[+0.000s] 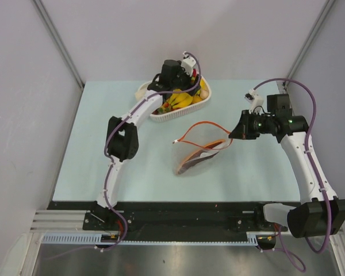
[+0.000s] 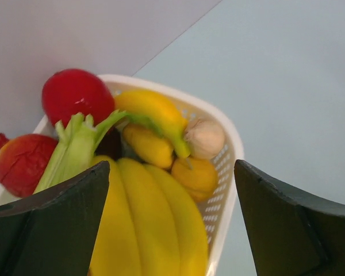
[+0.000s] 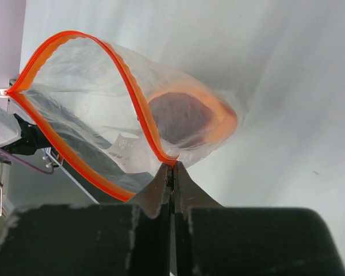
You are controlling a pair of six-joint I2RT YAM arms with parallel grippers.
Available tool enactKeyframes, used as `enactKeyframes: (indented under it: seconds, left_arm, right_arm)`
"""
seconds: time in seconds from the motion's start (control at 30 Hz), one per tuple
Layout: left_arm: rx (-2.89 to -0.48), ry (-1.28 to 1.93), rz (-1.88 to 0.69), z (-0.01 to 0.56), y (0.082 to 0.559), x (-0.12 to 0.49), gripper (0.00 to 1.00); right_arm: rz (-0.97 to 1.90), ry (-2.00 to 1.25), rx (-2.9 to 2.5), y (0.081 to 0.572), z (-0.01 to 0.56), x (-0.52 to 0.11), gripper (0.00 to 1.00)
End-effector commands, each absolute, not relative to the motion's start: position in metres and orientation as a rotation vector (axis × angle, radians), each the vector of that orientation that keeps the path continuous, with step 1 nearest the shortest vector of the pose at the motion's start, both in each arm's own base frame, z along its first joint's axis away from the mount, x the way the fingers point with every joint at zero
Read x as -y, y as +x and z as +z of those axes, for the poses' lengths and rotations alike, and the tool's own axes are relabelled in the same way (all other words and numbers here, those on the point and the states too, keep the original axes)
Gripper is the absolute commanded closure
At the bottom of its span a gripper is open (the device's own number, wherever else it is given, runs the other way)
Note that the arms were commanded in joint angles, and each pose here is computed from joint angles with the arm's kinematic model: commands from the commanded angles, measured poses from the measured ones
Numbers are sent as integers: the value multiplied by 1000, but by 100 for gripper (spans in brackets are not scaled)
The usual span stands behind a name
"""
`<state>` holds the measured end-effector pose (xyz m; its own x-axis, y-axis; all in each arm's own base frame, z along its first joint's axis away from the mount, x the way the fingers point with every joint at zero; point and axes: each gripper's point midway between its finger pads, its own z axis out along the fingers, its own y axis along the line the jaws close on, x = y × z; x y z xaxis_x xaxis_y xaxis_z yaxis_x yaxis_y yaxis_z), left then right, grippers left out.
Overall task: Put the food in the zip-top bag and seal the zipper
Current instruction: Pick up the fake fruit from the bin.
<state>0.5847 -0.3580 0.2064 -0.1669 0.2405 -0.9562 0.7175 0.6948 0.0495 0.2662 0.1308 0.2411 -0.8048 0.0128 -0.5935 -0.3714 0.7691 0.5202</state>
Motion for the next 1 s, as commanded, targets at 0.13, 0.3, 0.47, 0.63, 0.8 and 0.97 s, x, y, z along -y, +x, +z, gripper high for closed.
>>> enactKeyframes:
  seconds: [0.13,0.3,0.47,0.63,0.8,0.97]
  left_arm:
    - [-1654,851,-403,286,586,253,5]
    - [-1702,978,-458,273,564,229,5]
    - [-1793,975,-542,242,551,232,5]
    - [-1860,998,-551,215,540,229,11]
    - [-1880,945,-524,205,548,247,7]
    - [-1918,876,-496,184,561,263,6]
  right_arm:
    - [827,-304,-2321,277,257,-129,100]
    - [829,-306,-2330,277,255,-129,100]
    - [837,-305,-2329,279,254,-130,100]
    - [840,-307,-2330,279,254,-132,100]
    - [843,-310,-2333,281,252,-134,100]
    - [847,-312,-2326,281,254,-135,100]
